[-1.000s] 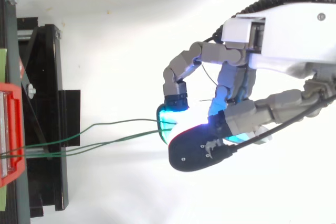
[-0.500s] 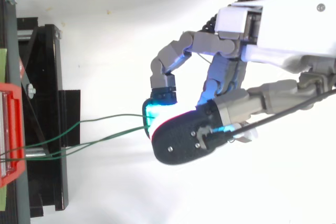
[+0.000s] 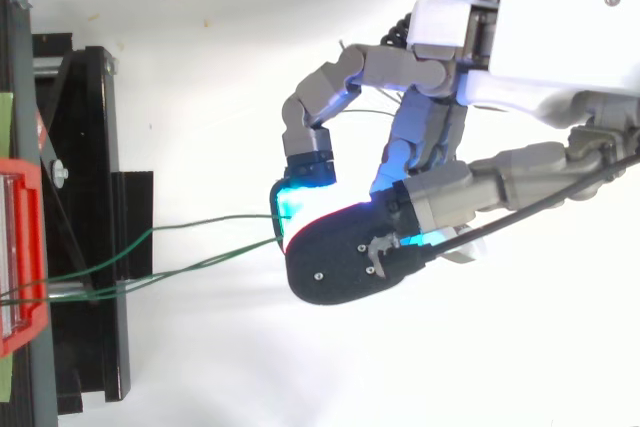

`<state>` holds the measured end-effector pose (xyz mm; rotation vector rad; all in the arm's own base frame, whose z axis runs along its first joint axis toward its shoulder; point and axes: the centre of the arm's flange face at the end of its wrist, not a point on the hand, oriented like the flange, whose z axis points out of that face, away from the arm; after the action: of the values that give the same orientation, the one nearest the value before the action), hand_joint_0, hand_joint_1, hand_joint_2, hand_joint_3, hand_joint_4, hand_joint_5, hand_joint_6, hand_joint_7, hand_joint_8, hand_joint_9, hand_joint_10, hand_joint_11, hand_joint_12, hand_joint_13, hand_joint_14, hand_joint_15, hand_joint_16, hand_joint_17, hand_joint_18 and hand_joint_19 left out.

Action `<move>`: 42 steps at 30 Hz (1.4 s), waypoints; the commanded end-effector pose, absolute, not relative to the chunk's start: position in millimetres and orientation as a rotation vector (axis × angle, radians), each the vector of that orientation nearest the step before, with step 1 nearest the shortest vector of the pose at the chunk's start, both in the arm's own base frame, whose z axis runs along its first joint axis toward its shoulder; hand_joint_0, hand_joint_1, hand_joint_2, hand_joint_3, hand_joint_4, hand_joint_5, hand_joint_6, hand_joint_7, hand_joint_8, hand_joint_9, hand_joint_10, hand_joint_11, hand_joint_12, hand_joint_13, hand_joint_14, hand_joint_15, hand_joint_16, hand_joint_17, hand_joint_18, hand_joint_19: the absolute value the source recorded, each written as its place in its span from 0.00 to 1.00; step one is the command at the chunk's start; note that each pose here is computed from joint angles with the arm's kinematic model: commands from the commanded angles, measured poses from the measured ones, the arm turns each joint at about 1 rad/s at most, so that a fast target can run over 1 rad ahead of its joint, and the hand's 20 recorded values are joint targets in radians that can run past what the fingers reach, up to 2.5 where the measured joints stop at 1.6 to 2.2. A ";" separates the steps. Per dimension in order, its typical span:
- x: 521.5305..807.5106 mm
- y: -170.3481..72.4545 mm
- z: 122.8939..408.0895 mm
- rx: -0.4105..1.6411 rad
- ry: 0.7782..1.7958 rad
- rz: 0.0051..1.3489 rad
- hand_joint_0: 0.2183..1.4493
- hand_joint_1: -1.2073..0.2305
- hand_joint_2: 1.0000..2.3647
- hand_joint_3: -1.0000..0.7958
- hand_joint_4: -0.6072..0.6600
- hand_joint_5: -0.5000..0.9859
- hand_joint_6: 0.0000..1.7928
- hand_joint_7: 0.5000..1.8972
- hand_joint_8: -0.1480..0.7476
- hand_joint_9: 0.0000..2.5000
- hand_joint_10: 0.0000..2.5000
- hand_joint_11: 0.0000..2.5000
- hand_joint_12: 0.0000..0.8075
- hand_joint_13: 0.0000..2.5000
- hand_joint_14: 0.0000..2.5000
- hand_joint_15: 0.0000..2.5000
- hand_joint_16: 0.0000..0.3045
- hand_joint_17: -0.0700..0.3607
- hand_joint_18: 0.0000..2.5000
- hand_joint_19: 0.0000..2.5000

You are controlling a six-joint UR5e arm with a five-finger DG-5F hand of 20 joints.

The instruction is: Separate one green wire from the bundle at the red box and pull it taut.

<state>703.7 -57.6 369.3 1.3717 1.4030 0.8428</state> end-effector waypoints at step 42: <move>707.5 -51.5 359.3 1.362 1.373 0.871 0.25 0.31 0.00 0.28 0.60 0.19 0.50 0.39 0.48 0.53 0.00 0.67 0.41 0.59 0.01 0.55 0.19 0.46 0.39 0.25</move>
<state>707.5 -50.6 359.5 1.3606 1.3761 0.8700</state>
